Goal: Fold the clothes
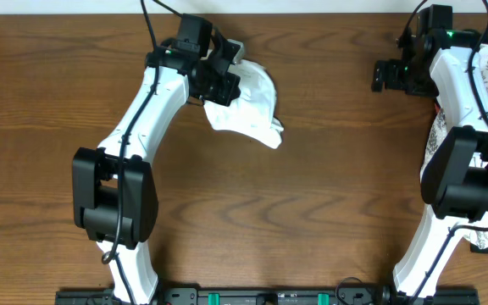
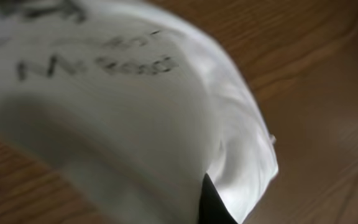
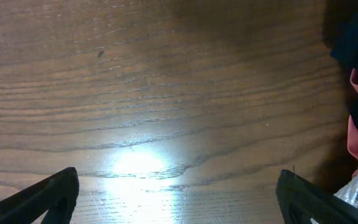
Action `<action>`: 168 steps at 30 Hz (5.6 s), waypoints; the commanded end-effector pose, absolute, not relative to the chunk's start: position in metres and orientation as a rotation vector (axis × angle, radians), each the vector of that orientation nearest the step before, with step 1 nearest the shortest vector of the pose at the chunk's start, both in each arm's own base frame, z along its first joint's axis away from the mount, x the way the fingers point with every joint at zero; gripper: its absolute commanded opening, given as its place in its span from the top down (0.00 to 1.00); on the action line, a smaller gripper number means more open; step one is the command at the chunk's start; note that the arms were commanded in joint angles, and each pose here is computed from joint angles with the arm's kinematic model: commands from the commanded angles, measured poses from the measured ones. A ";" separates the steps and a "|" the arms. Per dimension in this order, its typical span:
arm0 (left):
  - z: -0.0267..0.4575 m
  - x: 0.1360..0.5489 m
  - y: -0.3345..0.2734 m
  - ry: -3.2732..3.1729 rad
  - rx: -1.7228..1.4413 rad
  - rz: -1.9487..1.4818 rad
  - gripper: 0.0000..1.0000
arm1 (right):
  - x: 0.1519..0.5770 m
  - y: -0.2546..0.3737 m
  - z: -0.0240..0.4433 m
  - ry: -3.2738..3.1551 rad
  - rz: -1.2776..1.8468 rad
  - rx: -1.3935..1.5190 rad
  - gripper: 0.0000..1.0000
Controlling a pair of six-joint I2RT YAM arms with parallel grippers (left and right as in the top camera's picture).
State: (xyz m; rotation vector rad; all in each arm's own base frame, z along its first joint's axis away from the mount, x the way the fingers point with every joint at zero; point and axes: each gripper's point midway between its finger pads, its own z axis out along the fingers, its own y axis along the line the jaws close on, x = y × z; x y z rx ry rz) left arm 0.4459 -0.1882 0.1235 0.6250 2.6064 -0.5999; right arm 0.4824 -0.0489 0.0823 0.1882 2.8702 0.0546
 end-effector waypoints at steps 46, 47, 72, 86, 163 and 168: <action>0.091 0.455 0.179 2.765 0.269 0.245 0.94 | 0.482 -0.049 0.084 2.867 0.048 0.201 0.01; 0.084 0.453 0.189 2.775 0.241 0.251 0.94 | 0.482 -0.049 0.084 2.867 0.048 0.201 0.01; 0.053 0.418 0.364 2.671 -0.211 0.582 0.80 | 0.482 -0.049 0.084 2.867 0.048 0.201 0.01; 0.117 0.422 0.394 2.402 -0.566 0.662 0.02 | 0.482 -0.049 0.084 2.867 0.048 0.201 0.01; 0.057 0.411 0.248 2.725 -0.727 0.170 0.23 | 0.482 -0.049 0.084 2.867 0.048 0.201 0.01; 0.059 0.408 0.260 2.762 -0.596 0.294 0.23 | 0.482 -0.049 0.084 2.867 0.048 0.201 0.01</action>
